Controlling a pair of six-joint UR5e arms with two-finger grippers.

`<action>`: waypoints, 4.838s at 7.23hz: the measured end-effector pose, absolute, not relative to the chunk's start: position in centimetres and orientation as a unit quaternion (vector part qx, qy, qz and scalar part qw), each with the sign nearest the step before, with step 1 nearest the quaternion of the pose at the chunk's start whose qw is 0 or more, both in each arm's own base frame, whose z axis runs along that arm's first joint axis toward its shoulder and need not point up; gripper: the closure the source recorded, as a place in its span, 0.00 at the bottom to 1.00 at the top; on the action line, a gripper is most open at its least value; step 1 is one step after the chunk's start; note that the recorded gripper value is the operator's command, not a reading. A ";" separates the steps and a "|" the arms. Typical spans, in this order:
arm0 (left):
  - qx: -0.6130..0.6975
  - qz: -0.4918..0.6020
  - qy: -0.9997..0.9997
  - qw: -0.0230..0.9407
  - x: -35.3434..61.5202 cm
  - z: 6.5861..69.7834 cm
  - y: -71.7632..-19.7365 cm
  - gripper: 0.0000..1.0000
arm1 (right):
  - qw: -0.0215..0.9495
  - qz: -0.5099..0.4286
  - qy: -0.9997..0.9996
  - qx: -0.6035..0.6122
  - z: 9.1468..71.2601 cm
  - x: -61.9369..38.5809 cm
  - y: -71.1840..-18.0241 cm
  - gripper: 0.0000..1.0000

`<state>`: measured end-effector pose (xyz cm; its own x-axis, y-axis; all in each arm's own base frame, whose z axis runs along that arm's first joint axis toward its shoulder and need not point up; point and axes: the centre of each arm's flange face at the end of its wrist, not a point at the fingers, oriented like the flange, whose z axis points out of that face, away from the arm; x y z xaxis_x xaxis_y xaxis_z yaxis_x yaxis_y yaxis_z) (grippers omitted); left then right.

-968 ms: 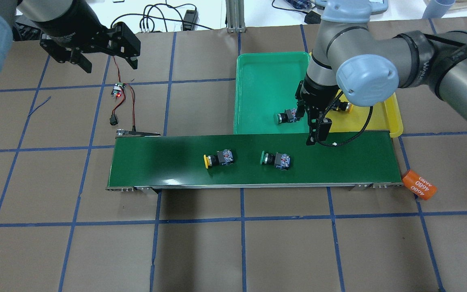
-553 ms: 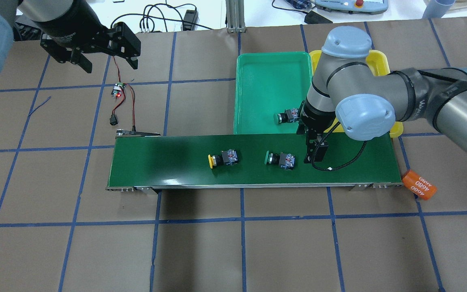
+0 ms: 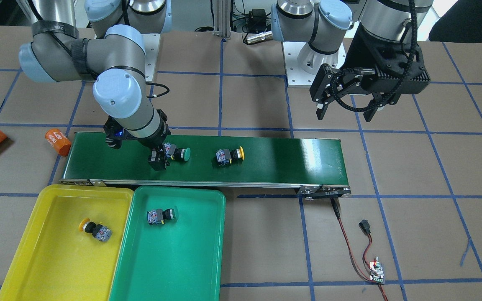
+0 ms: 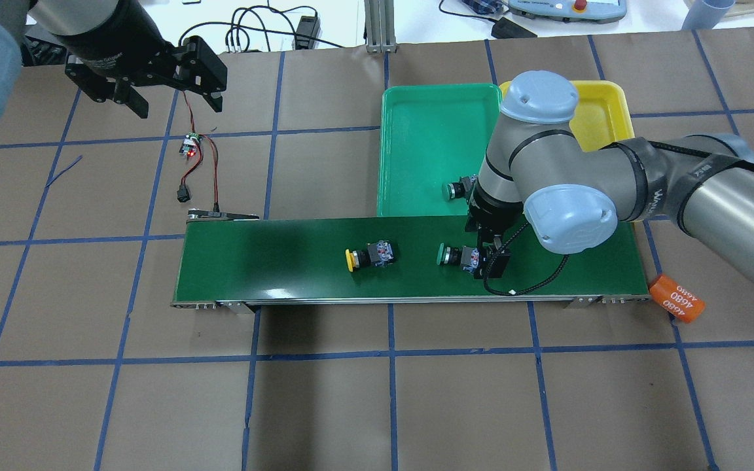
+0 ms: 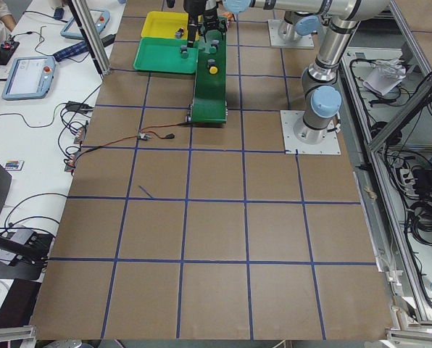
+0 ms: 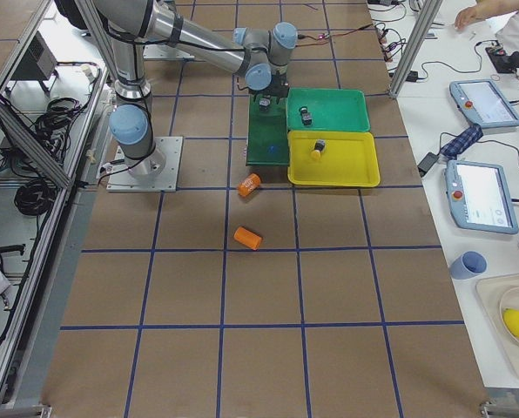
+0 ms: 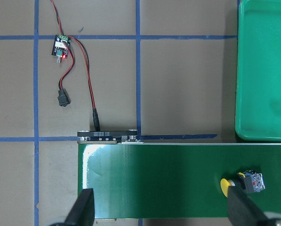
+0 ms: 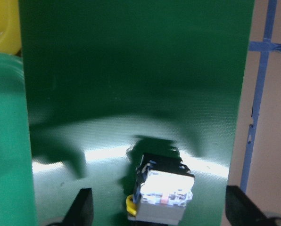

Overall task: Sort buttons by color to trays
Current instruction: 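Return right gripper to belt and grasp the next green-capped button, then lower the green-capped button into green tray and open right gripper, then move right gripper to belt and grasp the yellow-capped button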

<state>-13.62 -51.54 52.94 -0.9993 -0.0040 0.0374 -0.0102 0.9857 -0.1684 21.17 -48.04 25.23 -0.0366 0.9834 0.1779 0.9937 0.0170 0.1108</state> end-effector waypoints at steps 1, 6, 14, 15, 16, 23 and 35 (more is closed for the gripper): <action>0.004 0.085 -0.996 0.018 -13.6 52.9 -51.5 0.00 | 0.031 -0.103 -0.713 -0.693 24.8 21.2 -47.6 0.00; 0.003 0.085 -0.996 0.017 -13.6 53.0 -51.5 0.00 | 0.043 -0.107 -0.717 -0.687 23.6 20.9 -47.0 1.00; 0.003 0.085 -0.996 0.017 -13.6 53.0 -51.5 0.00 | -0.039 -0.008 -0.751 -0.659 25.8 21.6 -58.9 1.00; 0.003 0.085 -0.996 0.017 -13.6 53.0 -51.5 0.00 | -0.052 0.003 -0.754 -0.655 25.4 22.1 -60.8 1.00; 0.003 0.085 -0.996 0.017 -13.6 53.0 -51.5 0.00 | -0.065 0.012 -0.758 -0.649 25.3 22.7 -62.4 1.00; 0.003 0.086 -0.996 0.017 -13.6 53.0 -51.5 0.00 | -0.035 0.008 -0.770 -0.637 29.1 24.3 -61.0 0.01; 0.003 0.082 -0.996 0.017 -13.6 52.7 -51.7 0.00 | 0.055 -0.090 -0.737 -0.668 24.2 22.3 -49.7 1.00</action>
